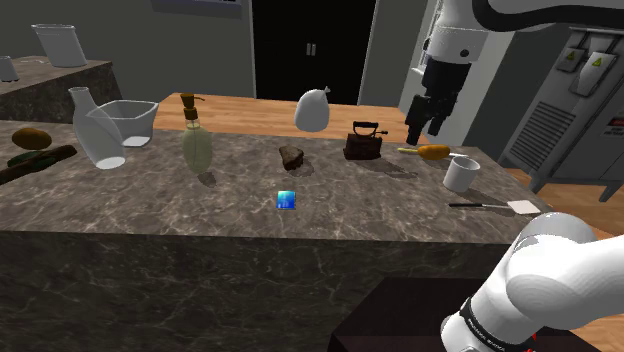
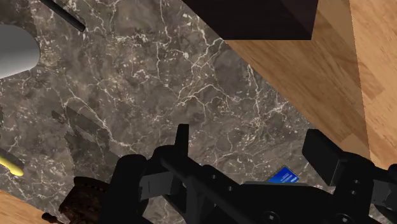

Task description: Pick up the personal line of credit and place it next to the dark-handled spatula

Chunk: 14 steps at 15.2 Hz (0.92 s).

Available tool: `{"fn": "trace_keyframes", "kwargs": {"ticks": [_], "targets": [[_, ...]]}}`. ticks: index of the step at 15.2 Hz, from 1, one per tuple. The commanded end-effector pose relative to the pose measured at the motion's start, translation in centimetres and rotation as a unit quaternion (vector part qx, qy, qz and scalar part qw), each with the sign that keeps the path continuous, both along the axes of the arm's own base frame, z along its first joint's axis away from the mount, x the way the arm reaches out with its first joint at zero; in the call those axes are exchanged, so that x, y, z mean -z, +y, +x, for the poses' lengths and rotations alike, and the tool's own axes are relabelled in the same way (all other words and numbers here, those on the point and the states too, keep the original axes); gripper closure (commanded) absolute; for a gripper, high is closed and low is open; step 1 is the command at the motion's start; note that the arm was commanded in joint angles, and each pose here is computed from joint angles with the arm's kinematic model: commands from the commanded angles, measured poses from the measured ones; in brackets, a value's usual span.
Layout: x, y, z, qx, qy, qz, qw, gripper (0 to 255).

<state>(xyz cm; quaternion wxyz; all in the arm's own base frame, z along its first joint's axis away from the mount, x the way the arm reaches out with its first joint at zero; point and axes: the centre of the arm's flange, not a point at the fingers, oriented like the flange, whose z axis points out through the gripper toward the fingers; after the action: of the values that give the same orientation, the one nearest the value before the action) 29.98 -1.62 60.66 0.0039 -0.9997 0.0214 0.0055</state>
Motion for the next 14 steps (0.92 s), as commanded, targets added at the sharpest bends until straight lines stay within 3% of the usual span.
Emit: {"fn": "trace_keyframes", "kwargs": {"ticks": [1, 7, 14], "targets": [[0.0, 0.0, 0.0, 0.0, 0.0, 0.0, 1.0, 0], [4.6, 4.7, 4.3, 0.065, -0.013, -0.009, 0.9978, 0], [9.9, 9.4, 10.2, 0.14, -0.028, -0.019, 0.9895, 0]]}}
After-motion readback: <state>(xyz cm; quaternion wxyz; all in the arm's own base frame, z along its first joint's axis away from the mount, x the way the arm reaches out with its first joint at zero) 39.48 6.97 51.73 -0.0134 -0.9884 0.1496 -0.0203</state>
